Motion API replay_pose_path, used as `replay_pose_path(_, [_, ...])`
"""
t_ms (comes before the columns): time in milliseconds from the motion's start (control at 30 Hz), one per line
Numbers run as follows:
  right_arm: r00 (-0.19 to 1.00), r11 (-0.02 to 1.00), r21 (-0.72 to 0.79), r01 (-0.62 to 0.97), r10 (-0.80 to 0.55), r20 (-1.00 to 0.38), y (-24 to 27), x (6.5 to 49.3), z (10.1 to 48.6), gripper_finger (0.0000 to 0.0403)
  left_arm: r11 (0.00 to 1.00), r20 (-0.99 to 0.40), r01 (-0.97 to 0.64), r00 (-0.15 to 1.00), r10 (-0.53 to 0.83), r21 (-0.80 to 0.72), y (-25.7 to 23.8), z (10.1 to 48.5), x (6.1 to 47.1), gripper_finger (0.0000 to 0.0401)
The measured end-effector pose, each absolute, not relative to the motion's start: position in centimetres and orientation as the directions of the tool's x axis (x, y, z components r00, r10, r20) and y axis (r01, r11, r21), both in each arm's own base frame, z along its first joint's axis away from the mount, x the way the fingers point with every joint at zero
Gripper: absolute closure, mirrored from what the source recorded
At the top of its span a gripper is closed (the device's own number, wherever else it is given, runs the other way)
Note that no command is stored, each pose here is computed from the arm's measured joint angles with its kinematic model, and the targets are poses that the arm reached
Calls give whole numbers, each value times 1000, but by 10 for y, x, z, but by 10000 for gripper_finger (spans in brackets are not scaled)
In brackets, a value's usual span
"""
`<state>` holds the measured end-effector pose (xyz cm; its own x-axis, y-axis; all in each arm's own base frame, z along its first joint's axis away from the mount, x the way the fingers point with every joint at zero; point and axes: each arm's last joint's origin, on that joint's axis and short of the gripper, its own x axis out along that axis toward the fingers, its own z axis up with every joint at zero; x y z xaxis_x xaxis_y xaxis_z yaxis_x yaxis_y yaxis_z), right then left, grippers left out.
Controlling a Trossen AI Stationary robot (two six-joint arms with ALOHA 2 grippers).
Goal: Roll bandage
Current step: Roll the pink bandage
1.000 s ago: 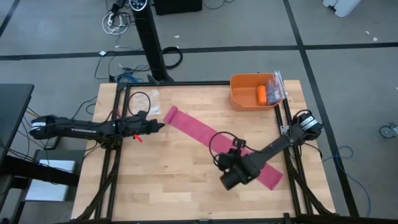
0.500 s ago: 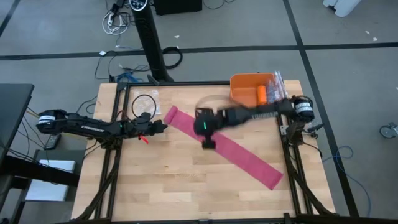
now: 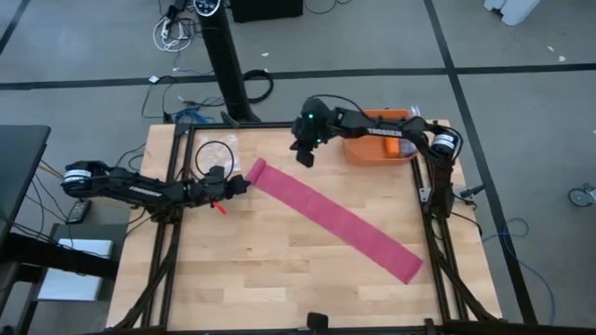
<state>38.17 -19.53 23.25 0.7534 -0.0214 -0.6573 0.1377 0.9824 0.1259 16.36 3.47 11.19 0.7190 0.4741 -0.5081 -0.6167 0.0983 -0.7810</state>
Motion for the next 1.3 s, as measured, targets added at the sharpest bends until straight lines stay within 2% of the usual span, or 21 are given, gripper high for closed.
replay_pose_path(133, [763,957,288,36,160,-627,-211,367,230,401,94,-493,-590,742,455,-802,35,110,169,253])
replay_pose_path(233, [697,921,388,-38,302,-651,-215,344,228,401,93,-498,-594,740,452,-799,36,109,175,253])
replay_pose_path(300, [648,921,387,-53,327,-688,-215,330,229,401,91,-511,-611,727,458,-787,37,108,181,253])
replay_pose_path(433, [602,942,335,-30,285,-746,-217,323,228,402,82,-539,-647,693,479,-758,39,107,192,253])
replay_pose_path(600, [657,961,272,-55,240,-715,-221,328,234,402,74,-529,-649,675,514,-757,42,118,207,253])
replay_pose_path(833, [667,963,262,-58,233,-708,-222,329,235,402,81,-509,-659,648,567,-748,44,124,211,253])
replay_pose_path(1000, [671,964,258,-58,229,-705,-222,330,235,402,50,-520,-659,636,571,-751,44,122,210,253])
replay_pose_path(1200, [672,965,255,-67,233,-703,-220,332,235,402,43,-569,-714,592,570,-699,44,114,207,254])
replay_pose_path(1300, [669,963,260,-67,237,-704,-218,333,235,402,7,-590,-720,575,567,-694,44,110,206,254])
